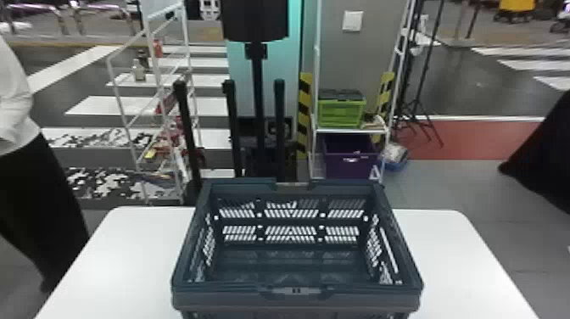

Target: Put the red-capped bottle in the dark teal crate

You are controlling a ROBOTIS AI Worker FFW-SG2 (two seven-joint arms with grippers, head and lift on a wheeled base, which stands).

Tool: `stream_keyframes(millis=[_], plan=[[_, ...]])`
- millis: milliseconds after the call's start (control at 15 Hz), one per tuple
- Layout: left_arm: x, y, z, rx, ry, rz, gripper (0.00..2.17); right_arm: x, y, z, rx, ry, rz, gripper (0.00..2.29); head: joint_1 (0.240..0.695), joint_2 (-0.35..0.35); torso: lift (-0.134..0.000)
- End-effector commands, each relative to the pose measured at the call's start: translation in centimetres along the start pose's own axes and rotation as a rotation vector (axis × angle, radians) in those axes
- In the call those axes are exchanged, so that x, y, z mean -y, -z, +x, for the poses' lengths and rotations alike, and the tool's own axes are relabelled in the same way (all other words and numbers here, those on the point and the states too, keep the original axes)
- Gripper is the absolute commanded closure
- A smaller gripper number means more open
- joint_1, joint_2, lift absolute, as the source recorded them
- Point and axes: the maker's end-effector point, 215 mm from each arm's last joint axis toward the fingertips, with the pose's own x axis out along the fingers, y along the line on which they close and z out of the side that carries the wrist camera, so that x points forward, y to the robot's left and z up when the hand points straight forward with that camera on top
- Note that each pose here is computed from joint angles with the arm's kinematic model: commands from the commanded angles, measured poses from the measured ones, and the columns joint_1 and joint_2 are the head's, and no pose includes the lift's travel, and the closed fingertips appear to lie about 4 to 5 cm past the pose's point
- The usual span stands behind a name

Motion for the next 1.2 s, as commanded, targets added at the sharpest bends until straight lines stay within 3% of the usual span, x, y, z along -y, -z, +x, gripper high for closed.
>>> stream_keyframes(millis=[0,733,933,1133], plan=[[0.0,0.0,0.0,0.0,0.0,0.0,2.15,0.0,0.0,0.0,0.001,0.0,0.0,0.15,0.499,0.0,0.0],[0.0,-0.2,0.1,0.004,-0.001,-0.002,2.15,0.0,0.0,0.1,0.001,-0.001,0.0,0.15,0.499,0.0,0.0],[-2.1,-2.5,1.2,0.037,-0.027,0.04,2.15,0.0,0.1,0.0,-0.002,0.0,0.002,0.15,0.499,0.0,0.0],[-6.0,-5.1,4.3,0.004,-0.058,0.108,2.15,0.1,0.3,-0.2,-0.008,-0.001,0.001,0.15,0.499,0.0,0.0]])
